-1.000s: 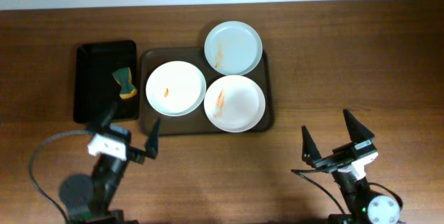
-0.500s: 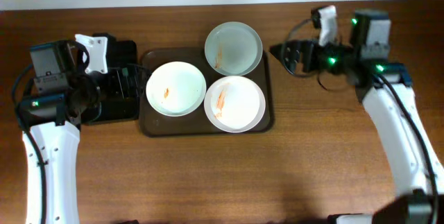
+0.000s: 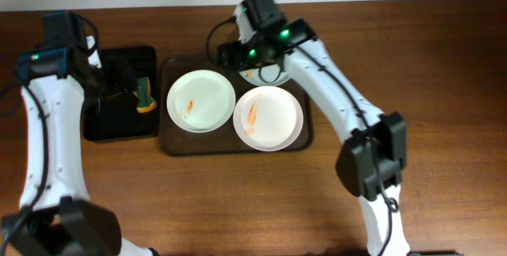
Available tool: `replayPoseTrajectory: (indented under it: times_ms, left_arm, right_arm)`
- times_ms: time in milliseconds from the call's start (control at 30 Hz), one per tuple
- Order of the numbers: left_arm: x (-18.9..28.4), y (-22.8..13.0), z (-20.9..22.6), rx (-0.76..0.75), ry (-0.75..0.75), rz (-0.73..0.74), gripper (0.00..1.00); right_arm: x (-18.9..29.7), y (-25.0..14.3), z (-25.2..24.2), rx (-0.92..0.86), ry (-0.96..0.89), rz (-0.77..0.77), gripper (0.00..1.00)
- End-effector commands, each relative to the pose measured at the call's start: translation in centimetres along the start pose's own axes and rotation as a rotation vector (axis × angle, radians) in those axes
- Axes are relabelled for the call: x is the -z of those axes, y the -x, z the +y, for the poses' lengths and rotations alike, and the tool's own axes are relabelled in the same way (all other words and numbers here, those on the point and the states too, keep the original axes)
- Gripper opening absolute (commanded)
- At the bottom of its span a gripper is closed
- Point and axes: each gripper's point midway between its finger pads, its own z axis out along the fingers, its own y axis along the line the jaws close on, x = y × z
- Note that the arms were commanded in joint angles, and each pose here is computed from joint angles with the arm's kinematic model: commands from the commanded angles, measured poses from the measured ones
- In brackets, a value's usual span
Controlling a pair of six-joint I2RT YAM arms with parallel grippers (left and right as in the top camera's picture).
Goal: Clean dirty plates on tray and stack at the side
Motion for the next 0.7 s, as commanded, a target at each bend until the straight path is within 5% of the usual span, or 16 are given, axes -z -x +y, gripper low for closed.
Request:
replayPoseTrajectory:
  times_ms: [0, 167, 400, 667]
  left_arm:
    - [-2.8, 3.3, 0.4, 0.02, 0.046, -0.068, 0.99]
    - [-3.6, 4.7, 0.1, 0.019, 0.037, -0.11, 0.99]
    - [-3.6, 4.7, 0.3, 0.014, 0.048, -0.111, 0.99]
    - [-5.5, 3.3, 0.4, 0.012, 0.056, -0.05, 0.99]
  right_arm:
    - [-4.5, -0.7, -0.4, -0.017, -0.107, -0.002, 0.78]
    - [-9.3, -3.2, -0.7, -0.021, -0.236, 0.019, 0.49]
    - [-12.0, -5.5, -2.9, -0.069, -0.302, 0.074, 0.48]
    - [-12.3, -8.4, -1.7, -0.224, -0.243, 0.176, 0.16]
